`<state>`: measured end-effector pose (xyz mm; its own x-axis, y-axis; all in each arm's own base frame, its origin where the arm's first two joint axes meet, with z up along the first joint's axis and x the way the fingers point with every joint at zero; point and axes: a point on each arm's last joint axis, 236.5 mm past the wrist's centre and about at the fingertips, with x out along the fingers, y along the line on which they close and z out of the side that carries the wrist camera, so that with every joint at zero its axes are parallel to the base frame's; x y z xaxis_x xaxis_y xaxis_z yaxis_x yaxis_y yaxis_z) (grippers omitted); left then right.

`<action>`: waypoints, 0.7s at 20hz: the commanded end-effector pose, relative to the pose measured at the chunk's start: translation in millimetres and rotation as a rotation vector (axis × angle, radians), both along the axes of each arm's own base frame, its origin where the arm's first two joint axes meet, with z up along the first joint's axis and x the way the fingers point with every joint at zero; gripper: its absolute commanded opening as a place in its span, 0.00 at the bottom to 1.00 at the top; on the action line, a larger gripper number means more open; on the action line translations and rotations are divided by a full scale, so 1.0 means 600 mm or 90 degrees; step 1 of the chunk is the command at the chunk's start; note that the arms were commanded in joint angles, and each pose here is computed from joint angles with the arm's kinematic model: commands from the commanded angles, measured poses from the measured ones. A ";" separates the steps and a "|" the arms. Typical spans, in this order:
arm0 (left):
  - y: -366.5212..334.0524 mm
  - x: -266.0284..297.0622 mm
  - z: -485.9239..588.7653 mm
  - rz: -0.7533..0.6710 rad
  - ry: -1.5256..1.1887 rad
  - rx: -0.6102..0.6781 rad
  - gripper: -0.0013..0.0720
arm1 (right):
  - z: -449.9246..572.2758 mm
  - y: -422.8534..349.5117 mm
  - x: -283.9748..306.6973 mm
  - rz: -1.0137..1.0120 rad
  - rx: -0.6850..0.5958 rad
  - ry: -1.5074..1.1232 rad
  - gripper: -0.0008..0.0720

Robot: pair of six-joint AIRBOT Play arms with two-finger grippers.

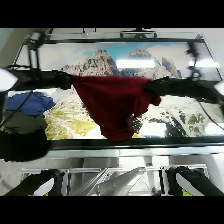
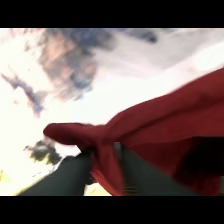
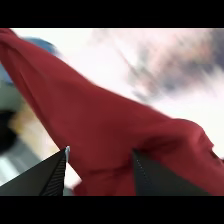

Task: Fold the shirts.

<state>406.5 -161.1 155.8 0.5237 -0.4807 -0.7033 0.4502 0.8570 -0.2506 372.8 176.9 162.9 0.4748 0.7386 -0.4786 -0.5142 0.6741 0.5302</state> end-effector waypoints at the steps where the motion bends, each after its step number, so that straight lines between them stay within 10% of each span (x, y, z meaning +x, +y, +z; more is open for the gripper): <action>1: 0.058 0.076 -0.132 0.042 0.117 0.027 0.69 | -0.138 -0.067 0.094 -0.088 -0.018 0.111 0.64; 2: 0.077 0.085 -0.144 0.057 0.153 0.021 1.00 | -0.147 -0.093 0.109 -0.111 -0.013 0.123 0.64; 7: 0.070 -0.014 -0.207 0.041 0.385 -0.082 0.98 | -0.182 -0.170 0.078 -0.126 -0.032 0.204 0.83; 14: -0.065 -0.312 -0.371 -0.029 0.548 -0.097 0.96 | -0.317 -0.154 -0.037 -0.092 -0.067 0.369 0.83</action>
